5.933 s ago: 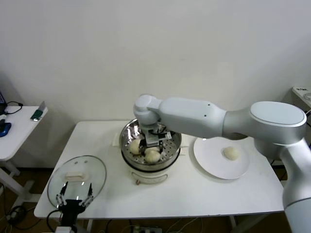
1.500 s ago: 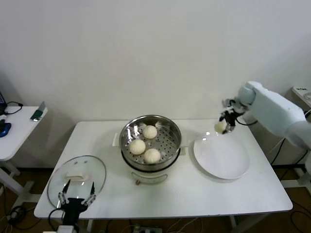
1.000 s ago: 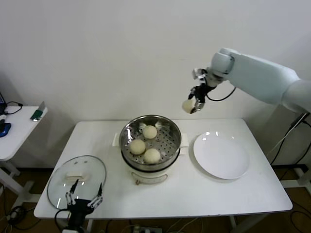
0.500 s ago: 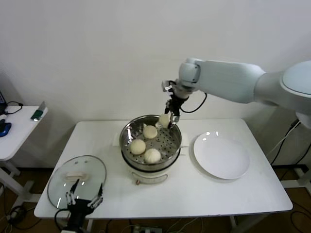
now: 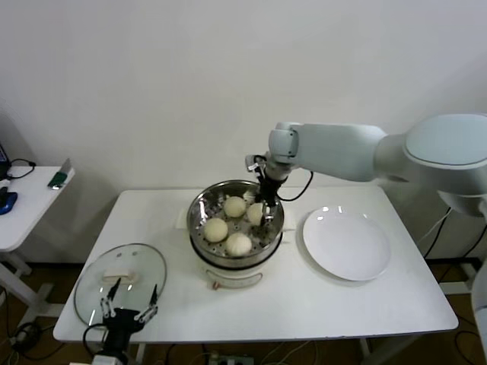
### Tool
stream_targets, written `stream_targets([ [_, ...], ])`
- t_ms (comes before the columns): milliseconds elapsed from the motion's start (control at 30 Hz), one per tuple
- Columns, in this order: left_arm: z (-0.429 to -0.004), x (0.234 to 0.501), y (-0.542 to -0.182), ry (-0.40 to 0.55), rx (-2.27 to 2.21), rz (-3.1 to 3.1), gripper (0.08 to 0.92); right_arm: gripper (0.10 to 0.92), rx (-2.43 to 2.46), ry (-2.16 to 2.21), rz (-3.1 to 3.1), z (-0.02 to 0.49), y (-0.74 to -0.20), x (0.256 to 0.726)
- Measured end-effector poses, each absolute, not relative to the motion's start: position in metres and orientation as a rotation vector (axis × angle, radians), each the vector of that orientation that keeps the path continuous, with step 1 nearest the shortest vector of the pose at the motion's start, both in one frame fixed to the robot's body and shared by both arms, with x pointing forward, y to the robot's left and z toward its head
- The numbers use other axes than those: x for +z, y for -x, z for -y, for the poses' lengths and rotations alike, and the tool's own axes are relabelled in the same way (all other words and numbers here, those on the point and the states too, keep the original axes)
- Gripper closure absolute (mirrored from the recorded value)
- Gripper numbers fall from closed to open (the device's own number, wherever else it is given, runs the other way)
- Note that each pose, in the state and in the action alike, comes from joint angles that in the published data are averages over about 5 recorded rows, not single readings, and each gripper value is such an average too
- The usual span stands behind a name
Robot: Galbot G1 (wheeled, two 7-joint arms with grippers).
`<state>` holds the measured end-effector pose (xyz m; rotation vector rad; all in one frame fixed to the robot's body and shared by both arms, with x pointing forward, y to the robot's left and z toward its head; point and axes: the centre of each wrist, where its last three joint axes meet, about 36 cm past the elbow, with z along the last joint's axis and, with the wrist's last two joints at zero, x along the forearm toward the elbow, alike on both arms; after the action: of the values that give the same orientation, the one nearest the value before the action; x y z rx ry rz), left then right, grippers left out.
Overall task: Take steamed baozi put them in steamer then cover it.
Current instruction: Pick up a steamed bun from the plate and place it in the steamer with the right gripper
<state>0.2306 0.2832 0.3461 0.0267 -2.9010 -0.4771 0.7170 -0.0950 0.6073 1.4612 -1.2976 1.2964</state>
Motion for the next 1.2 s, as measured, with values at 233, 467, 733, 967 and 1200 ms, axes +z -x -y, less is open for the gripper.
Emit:
stream_targets([
  [233, -0.284, 0.345, -0.234, -0.031, -0.476, 2.902, 0.177, 0.295, 1.291, -1.455, 1.285, 0.094, -0.716, 0.589],
  [467, -0.283, 0.345, -0.237, -0.027, -0.476, 2.903, 0.177, 0.291, 1.290, -1.447, 1.290, 0.097, -0.716, 0.580],
  [733, -0.280, 0.344, -0.240, -0.028, -0.479, 2.903, 0.177, 0.205, 1.284, -1.444, 1.317, 0.099, -0.716, 0.581],
  [967, -0.282, 0.345, -0.240, -0.034, -0.487, 2.901, 0.177, 0.199, 1.279, -1.466, 1.338, 0.100, -0.716, 0.596],
  [1200, -0.285, 0.348, -0.247, -0.051, -0.497, 2.902, 0.177, 0.200, 1.289, -1.494, 1.367, 0.104, -0.715, 0.620],
])
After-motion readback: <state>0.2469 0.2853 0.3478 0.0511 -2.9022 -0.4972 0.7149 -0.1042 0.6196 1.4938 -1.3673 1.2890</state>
